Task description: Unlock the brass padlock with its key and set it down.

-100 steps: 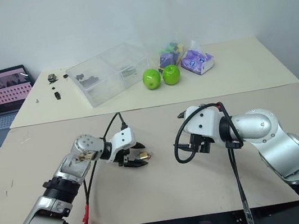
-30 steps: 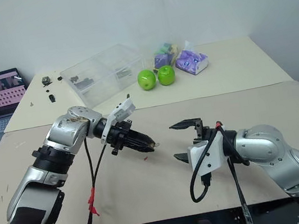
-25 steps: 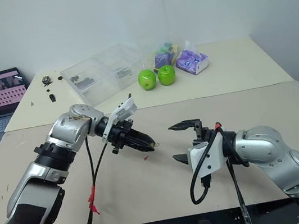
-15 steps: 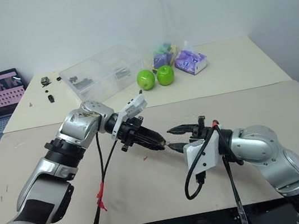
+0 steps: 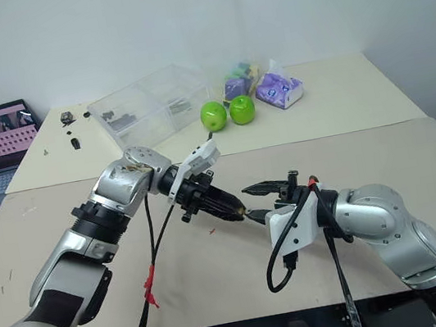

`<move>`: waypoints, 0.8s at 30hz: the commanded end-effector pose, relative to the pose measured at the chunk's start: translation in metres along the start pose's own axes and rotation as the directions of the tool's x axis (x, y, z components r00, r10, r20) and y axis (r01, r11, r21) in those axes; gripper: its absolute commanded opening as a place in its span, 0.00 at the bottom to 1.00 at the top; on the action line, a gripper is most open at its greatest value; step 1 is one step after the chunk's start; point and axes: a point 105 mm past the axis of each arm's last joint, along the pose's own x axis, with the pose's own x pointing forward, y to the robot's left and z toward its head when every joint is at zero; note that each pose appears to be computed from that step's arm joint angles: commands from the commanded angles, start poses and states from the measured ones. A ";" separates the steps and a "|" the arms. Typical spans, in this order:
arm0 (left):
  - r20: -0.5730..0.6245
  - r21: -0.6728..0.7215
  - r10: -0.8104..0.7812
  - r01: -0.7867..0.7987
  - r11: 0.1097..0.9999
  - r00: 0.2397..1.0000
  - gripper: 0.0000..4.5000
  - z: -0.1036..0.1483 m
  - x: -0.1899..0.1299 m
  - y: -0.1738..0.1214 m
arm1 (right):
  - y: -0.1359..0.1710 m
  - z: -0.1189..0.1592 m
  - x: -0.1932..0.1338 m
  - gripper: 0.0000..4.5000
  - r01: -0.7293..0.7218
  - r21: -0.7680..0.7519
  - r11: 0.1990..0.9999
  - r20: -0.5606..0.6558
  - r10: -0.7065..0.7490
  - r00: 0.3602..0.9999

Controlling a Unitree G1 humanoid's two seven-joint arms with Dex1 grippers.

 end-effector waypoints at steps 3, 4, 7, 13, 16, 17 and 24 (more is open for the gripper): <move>-0.014 0.064 -0.003 0.004 0.998 1.000 0.18 0.013 -0.004 -0.002 | -0.008 0.010 -0.004 0.53 0.038 -0.024 0.999 0.020 -0.038 0.999; -0.015 0.064 -0.002 0.003 0.998 1.000 0.18 0.013 -0.004 -0.002 | -0.007 0.010 -0.004 0.53 0.038 -0.023 0.999 0.020 -0.037 0.999; -0.019 0.065 0.000 0.001 0.998 1.000 0.18 0.011 -0.004 -0.002 | -0.007 0.011 -0.004 0.53 0.035 -0.024 0.999 0.022 -0.035 0.999; -0.022 0.069 -0.005 0.006 0.998 1.000 0.18 0.010 -0.002 -0.003 | -0.010 0.011 -0.005 0.24 0.042 -0.028 0.999 0.023 -0.041 0.999; -0.024 0.070 -0.006 0.008 0.998 1.000 0.18 0.009 -0.002 -0.003 | -0.010 0.012 -0.004 0.02 0.045 -0.027 0.999 0.024 -0.044 0.999; -0.025 0.070 -0.006 0.008 0.998 1.000 0.18 0.009 -0.001 -0.003 | -0.010 0.012 -0.004 0.02 0.046 -0.026 0.999 0.024 -0.045 0.999; -0.023 0.093 0.003 -0.001 0.996 1.000 0.18 0.013 -0.002 -0.001 | -0.007 0.013 -0.004 0.02 0.022 0.038 0.999 0.032 -0.024 0.999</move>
